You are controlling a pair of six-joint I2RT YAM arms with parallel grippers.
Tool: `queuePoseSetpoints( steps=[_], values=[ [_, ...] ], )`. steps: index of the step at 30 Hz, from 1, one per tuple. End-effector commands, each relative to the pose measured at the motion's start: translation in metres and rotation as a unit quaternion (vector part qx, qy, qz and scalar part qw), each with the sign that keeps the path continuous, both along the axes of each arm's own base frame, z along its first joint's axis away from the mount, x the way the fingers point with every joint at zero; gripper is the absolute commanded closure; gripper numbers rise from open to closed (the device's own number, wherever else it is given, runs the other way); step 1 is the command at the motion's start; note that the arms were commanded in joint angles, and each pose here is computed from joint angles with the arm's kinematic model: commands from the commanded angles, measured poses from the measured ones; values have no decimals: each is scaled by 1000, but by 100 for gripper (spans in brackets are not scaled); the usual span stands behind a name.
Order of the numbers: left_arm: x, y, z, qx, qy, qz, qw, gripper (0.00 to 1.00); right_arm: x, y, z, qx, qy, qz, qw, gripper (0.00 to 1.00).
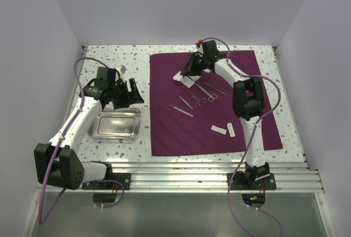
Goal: Prepare the surgical pack
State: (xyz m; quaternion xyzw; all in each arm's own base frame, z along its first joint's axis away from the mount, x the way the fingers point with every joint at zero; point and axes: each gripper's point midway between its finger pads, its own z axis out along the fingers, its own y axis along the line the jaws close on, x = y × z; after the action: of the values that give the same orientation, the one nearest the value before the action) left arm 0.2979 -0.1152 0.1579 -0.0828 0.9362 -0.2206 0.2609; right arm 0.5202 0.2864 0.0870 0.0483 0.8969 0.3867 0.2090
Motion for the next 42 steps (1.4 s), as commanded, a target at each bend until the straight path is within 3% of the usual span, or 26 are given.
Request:
queuePoseSetpoints(
  steps=[1, 30, 39, 42],
  values=[
    [9, -6, 17, -8, -37, -15, 999, 21, 3, -12, 2, 2, -2, 1, 1000, 100],
    [16, -9, 13, -12, -30, -18, 999, 21, 1, -46, -45, -18, 40, -37, 998, 100],
    [14, -9, 12, -15, -26, -15, 999, 21, 2, -48, -47, -22, 42, -35, 998, 94],
    [14, -10, 12, -17, -24, -15, 999, 21, 2, -49, -45, -25, 39, -34, 998, 87]
  ],
)
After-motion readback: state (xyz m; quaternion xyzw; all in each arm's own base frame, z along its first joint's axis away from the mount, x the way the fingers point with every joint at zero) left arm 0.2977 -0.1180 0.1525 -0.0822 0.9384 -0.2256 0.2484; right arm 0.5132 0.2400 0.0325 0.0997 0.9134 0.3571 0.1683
